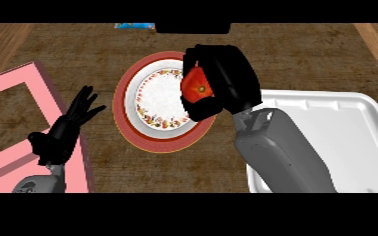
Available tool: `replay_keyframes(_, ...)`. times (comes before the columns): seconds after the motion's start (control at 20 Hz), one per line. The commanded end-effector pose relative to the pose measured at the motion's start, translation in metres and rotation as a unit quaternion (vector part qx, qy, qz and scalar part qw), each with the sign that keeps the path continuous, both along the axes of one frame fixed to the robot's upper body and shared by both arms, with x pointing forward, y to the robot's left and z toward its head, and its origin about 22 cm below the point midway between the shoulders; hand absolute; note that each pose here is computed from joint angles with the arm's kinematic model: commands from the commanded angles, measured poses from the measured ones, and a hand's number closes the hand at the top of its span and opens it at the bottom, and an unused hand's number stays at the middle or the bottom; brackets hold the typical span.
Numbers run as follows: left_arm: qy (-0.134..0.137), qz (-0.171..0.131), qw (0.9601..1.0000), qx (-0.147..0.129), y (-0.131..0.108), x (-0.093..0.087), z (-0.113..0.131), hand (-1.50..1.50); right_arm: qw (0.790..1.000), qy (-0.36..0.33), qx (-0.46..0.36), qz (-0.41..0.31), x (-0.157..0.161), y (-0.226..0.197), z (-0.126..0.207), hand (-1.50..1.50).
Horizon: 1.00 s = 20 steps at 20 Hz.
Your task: Pick the tomato from the tray and place it in the plate
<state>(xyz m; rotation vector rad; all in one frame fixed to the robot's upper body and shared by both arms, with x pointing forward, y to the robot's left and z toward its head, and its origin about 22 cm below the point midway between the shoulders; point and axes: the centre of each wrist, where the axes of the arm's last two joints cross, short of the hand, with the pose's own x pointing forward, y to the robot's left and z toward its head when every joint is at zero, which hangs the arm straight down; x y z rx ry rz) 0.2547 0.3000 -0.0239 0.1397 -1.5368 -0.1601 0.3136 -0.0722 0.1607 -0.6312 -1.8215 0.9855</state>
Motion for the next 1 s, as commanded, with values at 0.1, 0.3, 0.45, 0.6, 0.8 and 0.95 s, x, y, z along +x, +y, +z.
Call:
replay_keyframes(0.1,0.015,0.0,0.9999,0.001,-0.005,0.003,-0.011,0.0,1.0,0.013,-0.008,0.003,0.009,0.049,-0.04,1.5)
replay_keyframes(0.3,0.011,-0.001,0.9999,0.005,0.003,0.002,0.002,0.0,0.998,0.035,0.051,-0.03,0.02,0.061,-0.033,1.5)
replay_keyframes(0.45,0.003,-0.006,1.0,0.004,-0.005,0.016,0.003,0.0,0.991,0.047,0.103,-0.069,0.033,0.058,-0.044,-1.5)
replay_keyframes(0.6,-0.002,-0.003,0.9999,-0.01,0.001,0.022,0.013,0.0,0.99,0.069,0.08,-0.089,0.031,0.072,-0.057,-1.5)
replay_keyframes(0.8,0.0,-0.01,0.9999,-0.008,-0.014,0.01,-0.005,0.0,0.983,0.099,0.114,-0.104,0.045,0.072,-0.065,-1.5)
replay_keyframes(0.95,0.001,-0.012,0.9999,-0.007,-0.005,0.018,0.004,0.0,0.974,0.091,0.18,-0.106,0.034,0.081,-0.056,-1.5)
